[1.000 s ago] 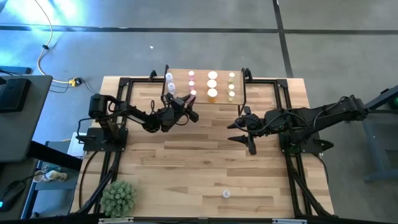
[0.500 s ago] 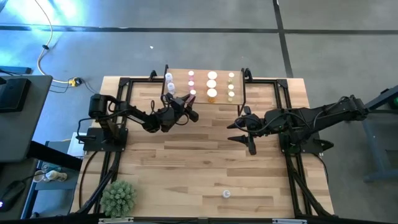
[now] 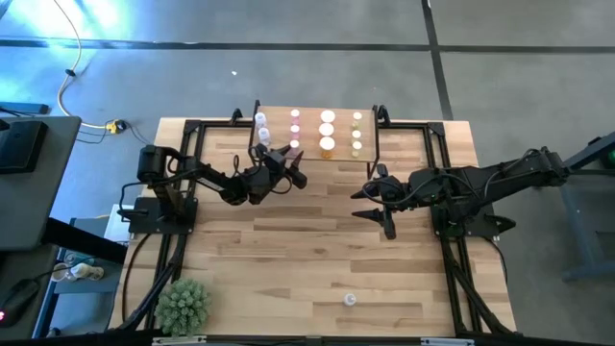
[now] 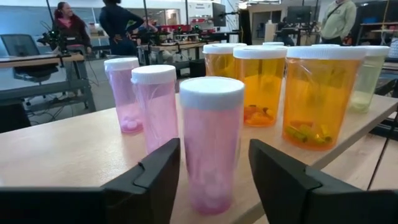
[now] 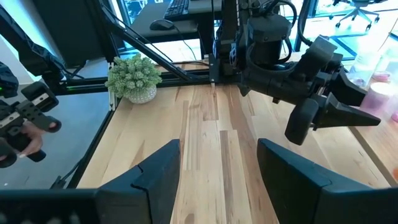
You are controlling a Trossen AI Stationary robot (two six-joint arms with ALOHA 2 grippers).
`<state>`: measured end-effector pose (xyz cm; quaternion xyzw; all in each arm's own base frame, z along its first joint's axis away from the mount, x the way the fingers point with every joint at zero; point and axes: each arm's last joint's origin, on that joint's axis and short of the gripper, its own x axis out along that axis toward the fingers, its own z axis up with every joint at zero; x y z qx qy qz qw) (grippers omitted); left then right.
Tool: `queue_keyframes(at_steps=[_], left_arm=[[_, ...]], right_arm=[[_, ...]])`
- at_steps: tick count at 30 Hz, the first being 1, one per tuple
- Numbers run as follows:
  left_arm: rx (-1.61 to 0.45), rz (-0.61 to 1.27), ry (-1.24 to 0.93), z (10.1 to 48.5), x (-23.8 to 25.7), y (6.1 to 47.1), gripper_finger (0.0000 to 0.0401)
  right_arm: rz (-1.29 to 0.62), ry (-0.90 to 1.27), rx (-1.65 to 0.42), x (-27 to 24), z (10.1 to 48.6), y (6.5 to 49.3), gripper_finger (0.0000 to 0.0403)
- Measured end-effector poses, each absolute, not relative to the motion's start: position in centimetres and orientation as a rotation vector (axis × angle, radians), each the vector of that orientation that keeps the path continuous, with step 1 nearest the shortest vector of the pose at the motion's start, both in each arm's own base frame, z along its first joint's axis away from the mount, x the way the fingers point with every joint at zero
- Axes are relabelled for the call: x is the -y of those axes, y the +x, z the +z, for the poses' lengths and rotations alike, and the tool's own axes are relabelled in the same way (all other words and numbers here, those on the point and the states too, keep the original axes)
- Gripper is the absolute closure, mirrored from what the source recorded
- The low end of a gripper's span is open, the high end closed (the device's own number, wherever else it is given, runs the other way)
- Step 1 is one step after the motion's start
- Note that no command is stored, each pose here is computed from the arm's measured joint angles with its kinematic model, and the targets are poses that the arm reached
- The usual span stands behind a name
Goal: Pick and place medicine bottles onto shelf by color
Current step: Put the pink pill bottle on the shelf aligned with the other pink pill bottle, then put the transparent pill bottle on the shelf aligned with the other transparent pill bottle
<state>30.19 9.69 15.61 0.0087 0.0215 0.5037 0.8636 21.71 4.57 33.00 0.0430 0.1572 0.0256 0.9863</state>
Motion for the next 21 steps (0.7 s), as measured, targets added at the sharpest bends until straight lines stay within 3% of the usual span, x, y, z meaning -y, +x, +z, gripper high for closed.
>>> queue_keyframes(at_steps=[21], left_arm=[[-0.024, 1.063, 0.008, 15.82, -9.58, 30.21, 0.0202]], right_arm=[[0.056, 0.061, -0.316, -4.57, 33.00, 21.71, 0.0198]])
